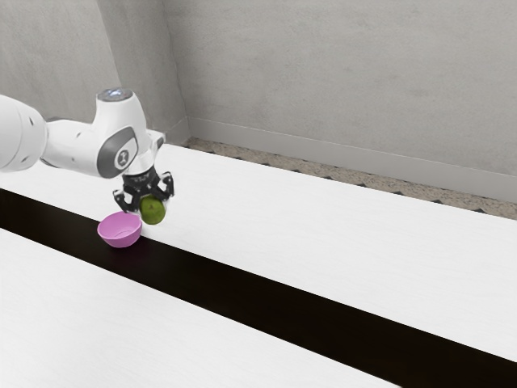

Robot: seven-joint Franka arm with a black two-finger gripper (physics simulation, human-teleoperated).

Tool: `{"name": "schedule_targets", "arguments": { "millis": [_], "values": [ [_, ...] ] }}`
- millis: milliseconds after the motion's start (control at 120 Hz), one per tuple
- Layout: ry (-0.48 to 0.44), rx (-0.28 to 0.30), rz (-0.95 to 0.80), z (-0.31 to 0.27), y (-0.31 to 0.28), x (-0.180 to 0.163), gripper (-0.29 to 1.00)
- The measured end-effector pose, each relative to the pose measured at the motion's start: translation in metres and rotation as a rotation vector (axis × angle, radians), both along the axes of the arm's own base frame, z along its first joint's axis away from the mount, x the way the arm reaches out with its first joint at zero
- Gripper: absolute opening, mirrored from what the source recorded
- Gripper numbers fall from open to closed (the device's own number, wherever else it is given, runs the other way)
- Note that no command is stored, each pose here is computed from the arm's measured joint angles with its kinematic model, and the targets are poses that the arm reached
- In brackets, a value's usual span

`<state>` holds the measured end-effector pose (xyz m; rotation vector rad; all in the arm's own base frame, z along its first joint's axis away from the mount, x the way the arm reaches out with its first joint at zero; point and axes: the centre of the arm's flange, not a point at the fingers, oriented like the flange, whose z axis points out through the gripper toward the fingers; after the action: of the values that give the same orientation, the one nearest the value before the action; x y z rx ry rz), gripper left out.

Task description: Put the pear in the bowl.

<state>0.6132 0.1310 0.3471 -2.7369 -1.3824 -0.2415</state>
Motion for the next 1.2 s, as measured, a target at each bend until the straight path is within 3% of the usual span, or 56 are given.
{"name": "schedule_targets", "arguments": {
  "millis": [175, 658, 1017, 1200],
  "values": [
    [0.004, 0.001, 0.102, -0.003, 0.061, -0.016, 0.18],
    [0.013, 0.007, 0.141, -0.023, 0.093, -0.011, 0.22],
    [0.015, -0.005, 0.123, -0.027, 0.093, -0.010, 0.52],
    [0.005, -0.003, 0.103, -0.022, 0.091, -0.006, 0.61]
  ]
}}
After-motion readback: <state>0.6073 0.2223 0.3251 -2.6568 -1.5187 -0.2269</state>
